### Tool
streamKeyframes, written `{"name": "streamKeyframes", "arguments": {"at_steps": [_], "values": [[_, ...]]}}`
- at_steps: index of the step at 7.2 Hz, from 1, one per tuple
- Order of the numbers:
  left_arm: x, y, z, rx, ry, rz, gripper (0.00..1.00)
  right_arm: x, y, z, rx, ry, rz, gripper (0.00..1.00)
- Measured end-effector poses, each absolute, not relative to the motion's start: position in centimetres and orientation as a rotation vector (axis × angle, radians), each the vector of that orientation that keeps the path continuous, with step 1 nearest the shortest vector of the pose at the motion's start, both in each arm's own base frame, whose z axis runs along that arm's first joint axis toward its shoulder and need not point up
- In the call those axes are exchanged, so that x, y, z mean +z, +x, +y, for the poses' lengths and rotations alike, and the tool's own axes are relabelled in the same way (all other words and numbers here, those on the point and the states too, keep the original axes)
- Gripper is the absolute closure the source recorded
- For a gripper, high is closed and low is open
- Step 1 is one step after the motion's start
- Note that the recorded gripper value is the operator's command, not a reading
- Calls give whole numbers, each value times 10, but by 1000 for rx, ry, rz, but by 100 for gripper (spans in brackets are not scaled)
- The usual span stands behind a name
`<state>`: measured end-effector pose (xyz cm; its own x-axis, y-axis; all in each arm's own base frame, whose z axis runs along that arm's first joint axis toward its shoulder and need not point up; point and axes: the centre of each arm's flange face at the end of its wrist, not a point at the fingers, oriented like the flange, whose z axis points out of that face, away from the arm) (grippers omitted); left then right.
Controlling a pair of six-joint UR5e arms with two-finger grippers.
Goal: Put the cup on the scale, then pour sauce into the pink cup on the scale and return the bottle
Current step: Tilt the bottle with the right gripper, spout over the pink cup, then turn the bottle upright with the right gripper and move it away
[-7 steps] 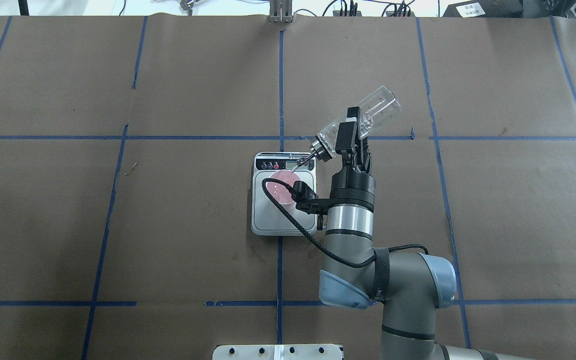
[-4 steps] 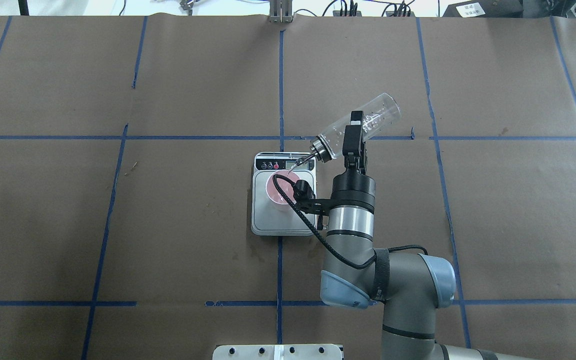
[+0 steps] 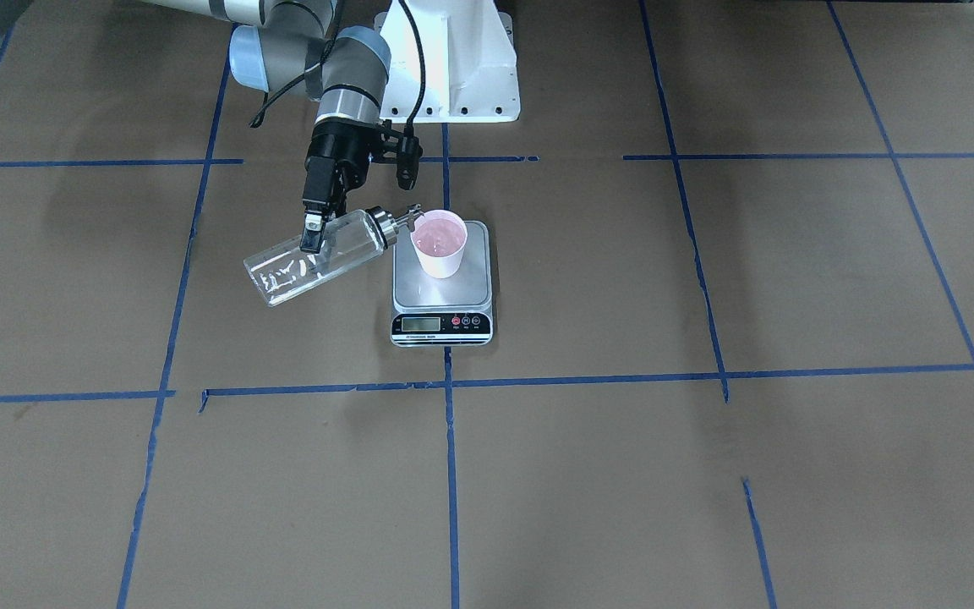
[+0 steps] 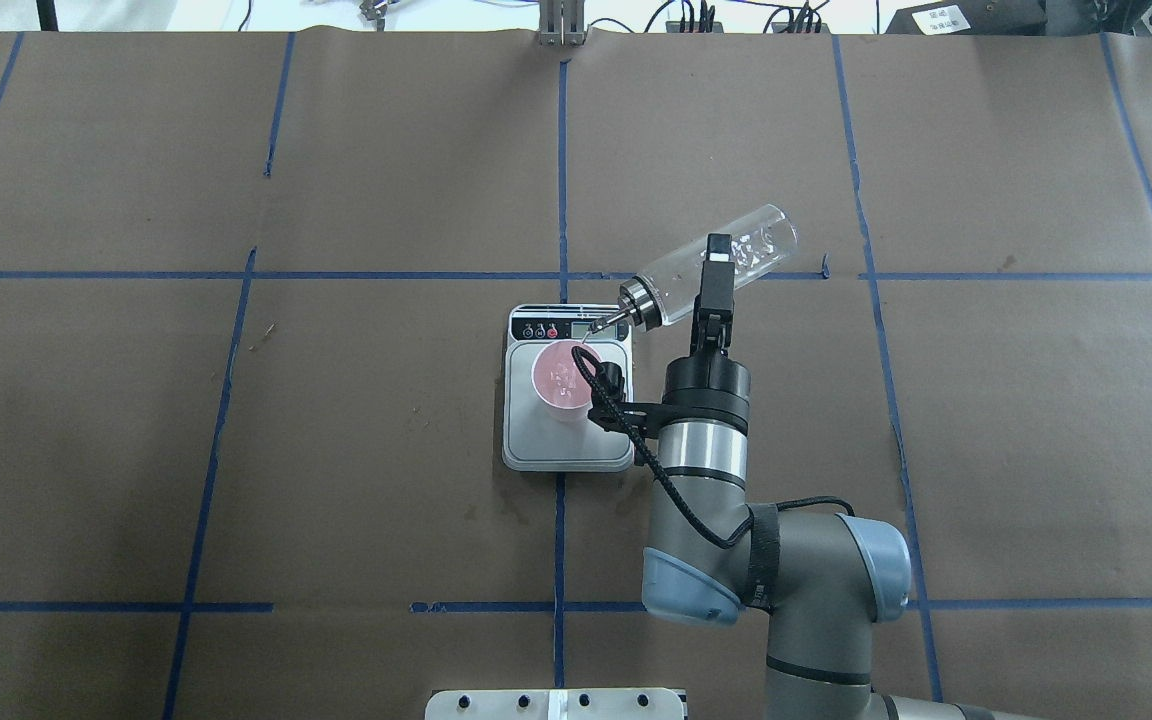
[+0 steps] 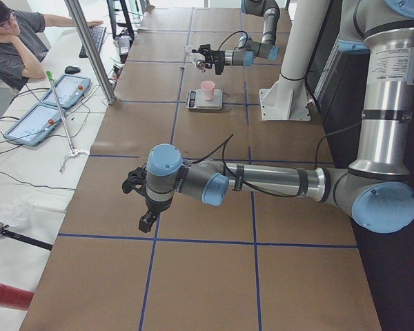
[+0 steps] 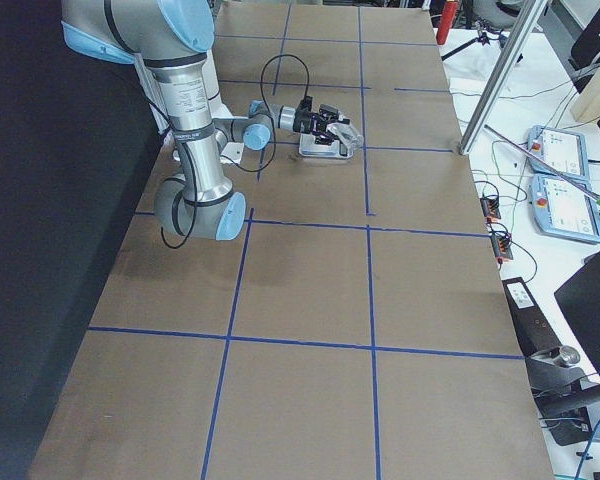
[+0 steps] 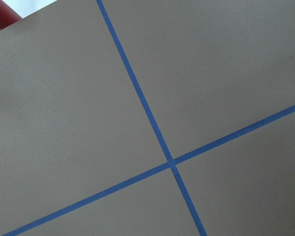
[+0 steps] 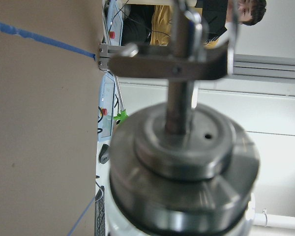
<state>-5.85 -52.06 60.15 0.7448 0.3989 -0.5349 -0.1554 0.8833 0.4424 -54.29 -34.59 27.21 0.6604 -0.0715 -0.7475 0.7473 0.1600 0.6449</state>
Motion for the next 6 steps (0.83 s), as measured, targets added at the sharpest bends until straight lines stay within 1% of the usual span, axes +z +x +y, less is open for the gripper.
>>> {"name": "streamKeyframes", "arguments": {"at_steps": [2, 4, 6], "values": [[601, -59, -521, 312, 388, 666, 0, 272, -546, -340, -563, 1317, 554, 100], [601, -58, -521, 312, 388, 667, 0, 271, -544, -332, -368, 1366, 298, 100], [599, -59, -522, 312, 391, 666, 0, 290, -519, -324, -165, 1420, -3, 100]]}}
